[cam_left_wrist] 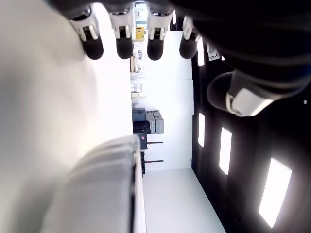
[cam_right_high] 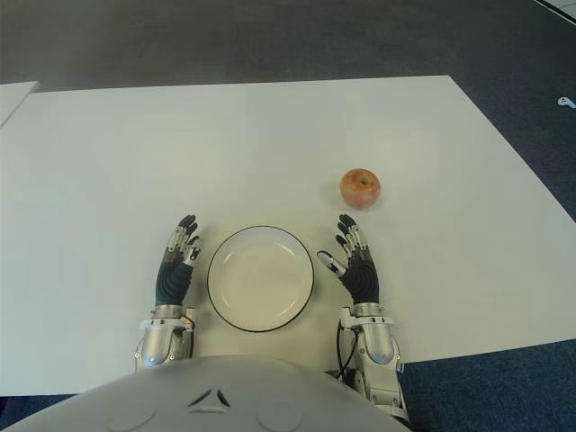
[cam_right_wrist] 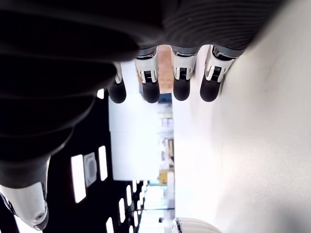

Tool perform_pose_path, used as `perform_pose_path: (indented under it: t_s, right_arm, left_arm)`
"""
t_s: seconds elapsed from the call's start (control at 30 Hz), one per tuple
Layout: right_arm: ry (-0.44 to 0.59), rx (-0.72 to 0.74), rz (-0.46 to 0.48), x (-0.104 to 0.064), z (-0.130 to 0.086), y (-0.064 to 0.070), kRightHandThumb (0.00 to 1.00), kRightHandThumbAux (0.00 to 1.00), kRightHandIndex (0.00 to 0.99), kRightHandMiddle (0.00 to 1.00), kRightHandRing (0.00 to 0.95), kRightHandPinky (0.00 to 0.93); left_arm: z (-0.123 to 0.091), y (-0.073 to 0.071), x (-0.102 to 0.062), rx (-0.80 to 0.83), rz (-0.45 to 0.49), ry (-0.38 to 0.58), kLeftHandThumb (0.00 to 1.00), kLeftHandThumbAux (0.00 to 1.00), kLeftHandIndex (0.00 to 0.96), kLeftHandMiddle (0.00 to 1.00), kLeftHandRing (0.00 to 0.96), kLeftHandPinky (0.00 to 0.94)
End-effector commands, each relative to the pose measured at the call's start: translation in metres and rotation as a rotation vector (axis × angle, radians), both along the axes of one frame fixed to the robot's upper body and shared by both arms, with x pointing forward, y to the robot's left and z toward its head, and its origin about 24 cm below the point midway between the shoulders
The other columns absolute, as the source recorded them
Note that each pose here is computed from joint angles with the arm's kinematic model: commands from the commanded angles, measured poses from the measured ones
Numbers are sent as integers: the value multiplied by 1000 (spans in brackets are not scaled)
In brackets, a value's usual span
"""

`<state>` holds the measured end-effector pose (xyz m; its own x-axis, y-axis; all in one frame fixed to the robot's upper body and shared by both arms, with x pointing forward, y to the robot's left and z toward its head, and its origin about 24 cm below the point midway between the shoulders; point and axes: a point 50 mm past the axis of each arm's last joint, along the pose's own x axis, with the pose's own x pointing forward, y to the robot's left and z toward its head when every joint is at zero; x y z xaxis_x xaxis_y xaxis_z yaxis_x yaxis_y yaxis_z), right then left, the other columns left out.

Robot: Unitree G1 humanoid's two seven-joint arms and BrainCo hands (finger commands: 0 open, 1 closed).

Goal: Put the apples into the plate.

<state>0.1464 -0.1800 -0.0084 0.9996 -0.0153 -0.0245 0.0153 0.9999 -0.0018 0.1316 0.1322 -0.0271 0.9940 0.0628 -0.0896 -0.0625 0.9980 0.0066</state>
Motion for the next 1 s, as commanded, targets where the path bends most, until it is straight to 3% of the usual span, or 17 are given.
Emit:
perform_pose_path:
  t_s: [0.03, 0.77, 1.0]
  right_arm:
    - [47, 20, 0, -3, -6, -1, 69, 625, 0, 0, 0, 0]
    - [29, 12, -3, -1, -5, -2, 75, 626, 0, 0, 0, 0]
    - [-7, 9, 3, 4, 6, -2, 73, 626, 0, 3, 0, 0]
  left_arm:
    - [-15, -1, -12, -18, -7, 109, 65, 422, 0, 0, 0, 0]
    - [-14, -2, -11, -9, 20, 57, 77, 400, 0, 0, 0, 0]
    - [-13, -4, -9, -6, 41, 30, 75, 388, 0, 0, 0, 0]
